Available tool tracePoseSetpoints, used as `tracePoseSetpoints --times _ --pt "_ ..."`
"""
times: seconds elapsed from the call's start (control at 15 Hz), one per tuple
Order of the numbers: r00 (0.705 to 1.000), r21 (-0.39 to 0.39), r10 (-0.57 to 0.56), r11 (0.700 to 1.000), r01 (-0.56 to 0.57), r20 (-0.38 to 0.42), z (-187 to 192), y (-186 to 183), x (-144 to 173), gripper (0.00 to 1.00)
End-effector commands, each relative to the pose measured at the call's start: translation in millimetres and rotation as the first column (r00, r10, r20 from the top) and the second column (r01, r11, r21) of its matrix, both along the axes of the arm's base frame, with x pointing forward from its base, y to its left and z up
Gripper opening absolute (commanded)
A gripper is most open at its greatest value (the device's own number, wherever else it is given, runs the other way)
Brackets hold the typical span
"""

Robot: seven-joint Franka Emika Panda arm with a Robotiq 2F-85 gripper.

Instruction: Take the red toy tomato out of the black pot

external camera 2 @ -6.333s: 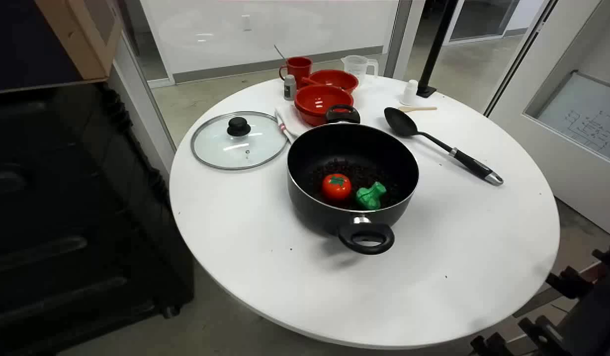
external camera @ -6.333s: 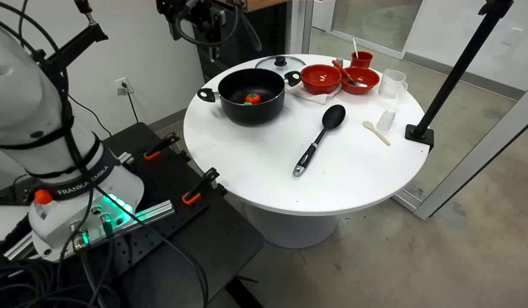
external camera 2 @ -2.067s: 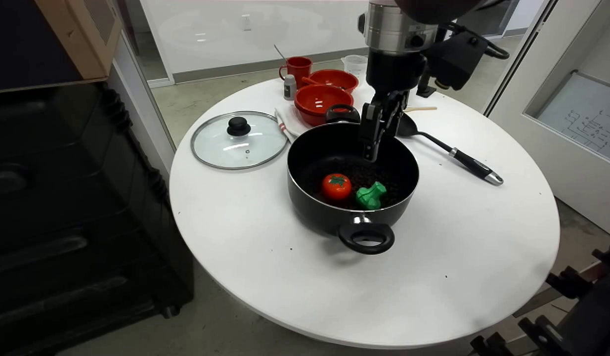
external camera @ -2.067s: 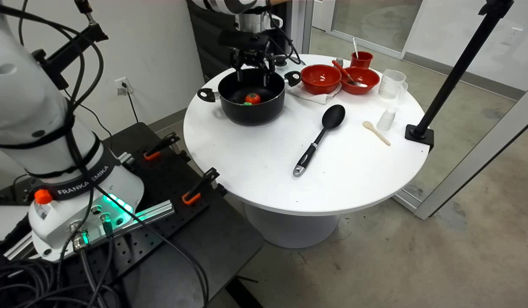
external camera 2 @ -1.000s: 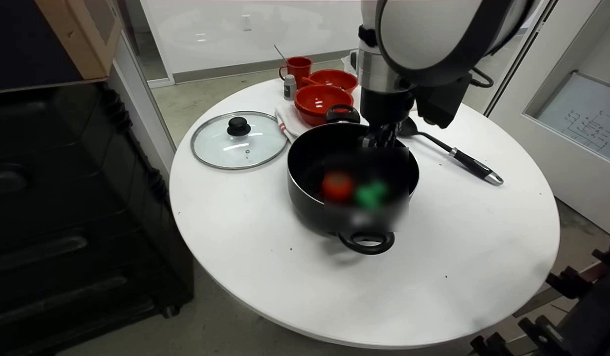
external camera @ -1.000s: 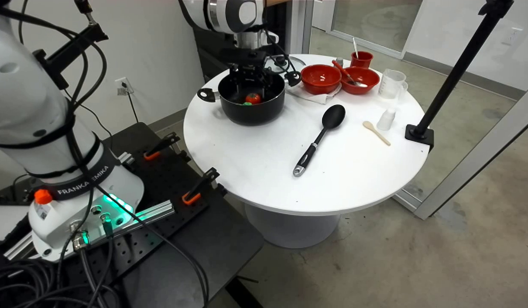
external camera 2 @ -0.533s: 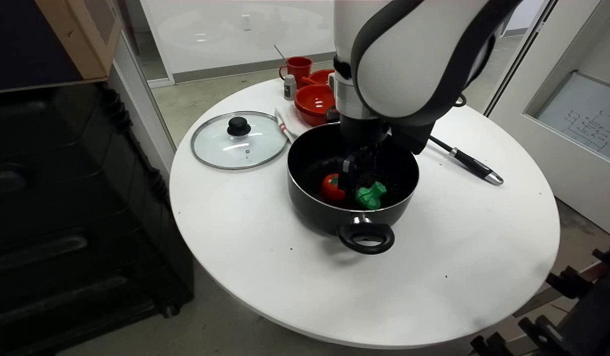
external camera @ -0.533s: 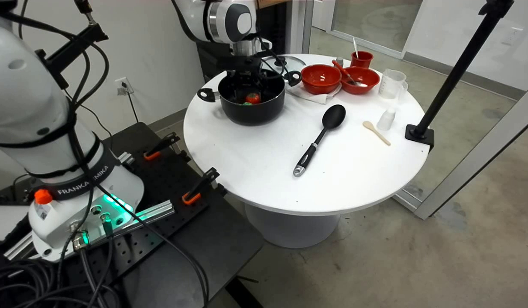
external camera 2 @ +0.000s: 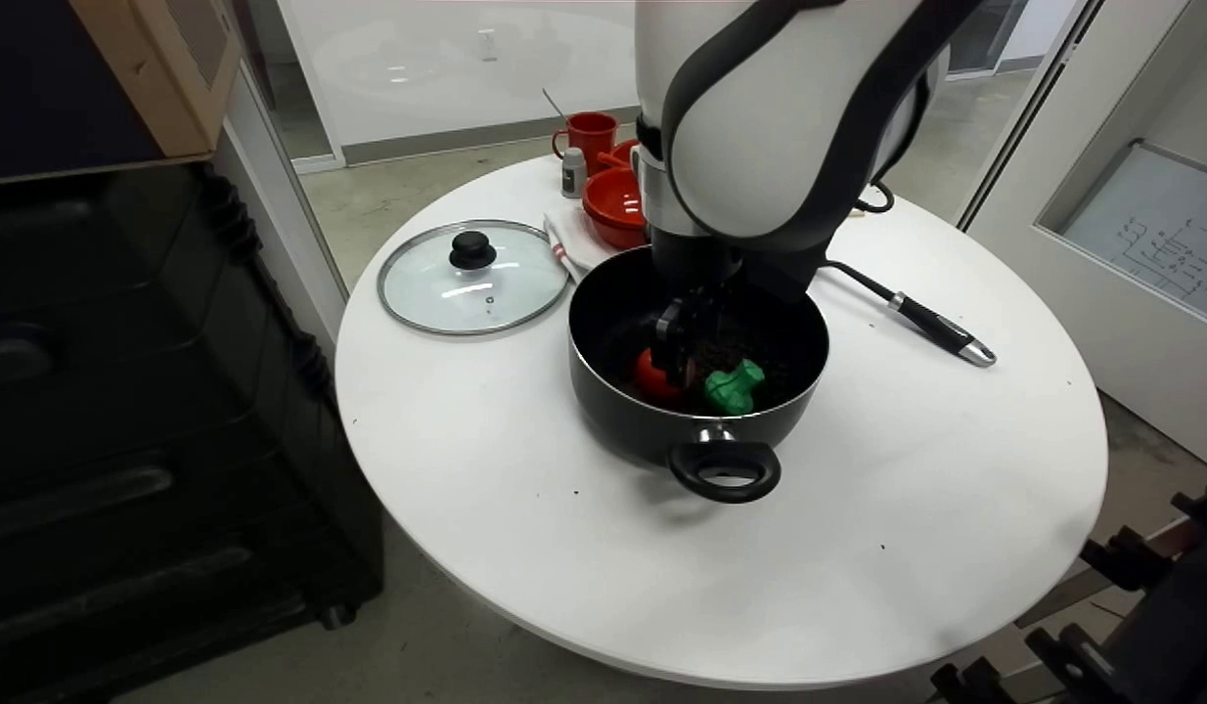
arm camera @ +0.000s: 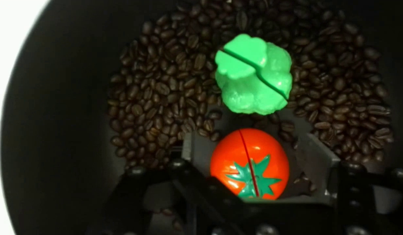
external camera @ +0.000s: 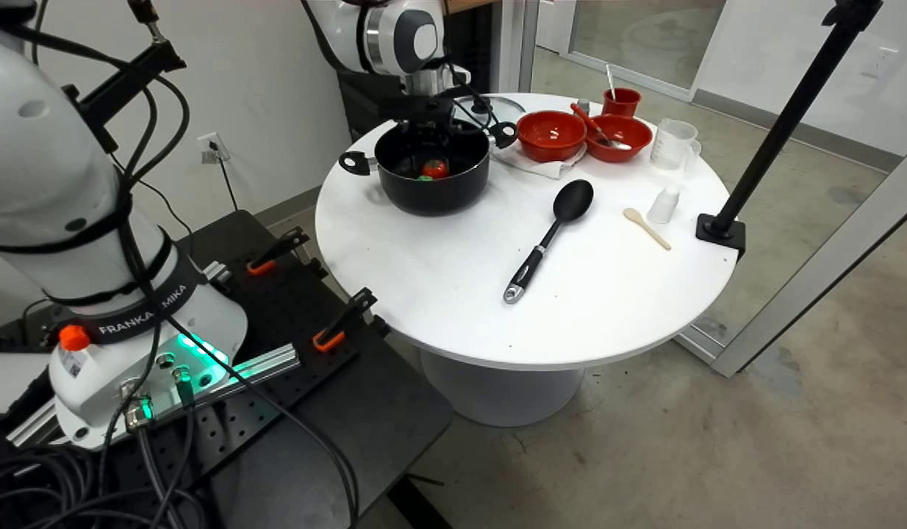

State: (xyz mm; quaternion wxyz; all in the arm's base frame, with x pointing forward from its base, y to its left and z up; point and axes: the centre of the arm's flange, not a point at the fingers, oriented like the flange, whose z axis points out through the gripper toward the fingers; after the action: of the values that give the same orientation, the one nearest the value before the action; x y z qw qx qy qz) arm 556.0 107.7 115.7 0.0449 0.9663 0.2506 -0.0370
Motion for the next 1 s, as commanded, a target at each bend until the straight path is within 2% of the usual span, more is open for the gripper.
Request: tracePoseSetpoints --times 0.0,0.13,0.2,0.27,0.33,0.47,0.6,0.67,0.73,0.87,0.93 --pt "1.0 -0.041 -0.013 0.999 0.013 -0.005 -19 2 16 0.98" --pt "1.0 -0.052 -0.007 0.999 0.007 -0.011 -28 1 18 1.0" --pt "1.0 -0.057 -0.004 0.998 0.003 -0.015 -32 1 18 0.95" --pt "1.0 -0.06 0.001 0.998 -0.002 -0.018 -35 2 18 0.84" --pt "1.0 -0.062 0.004 0.998 -0.006 -0.021 -37 4 17 0.79" --pt "1.0 -0.062 0.011 0.998 -0.013 -0.023 -40 8 17 0.76" --pt "1.0 -0.058 0.018 0.998 -0.02 -0.023 -40 12 17 0.89" --pt "1.0 -0.055 0.021 0.998 -0.022 -0.022 -39 14 17 0.9" --pt "0.999 -0.052 0.024 0.998 -0.025 -0.021 -37 16 18 0.85" --pt "1.0 -0.044 0.028 0.999 -0.029 -0.015 -33 18 18 0.97" --pt "1.0 -0.041 0.028 0.999 -0.028 -0.012 -31 20 20 0.98"
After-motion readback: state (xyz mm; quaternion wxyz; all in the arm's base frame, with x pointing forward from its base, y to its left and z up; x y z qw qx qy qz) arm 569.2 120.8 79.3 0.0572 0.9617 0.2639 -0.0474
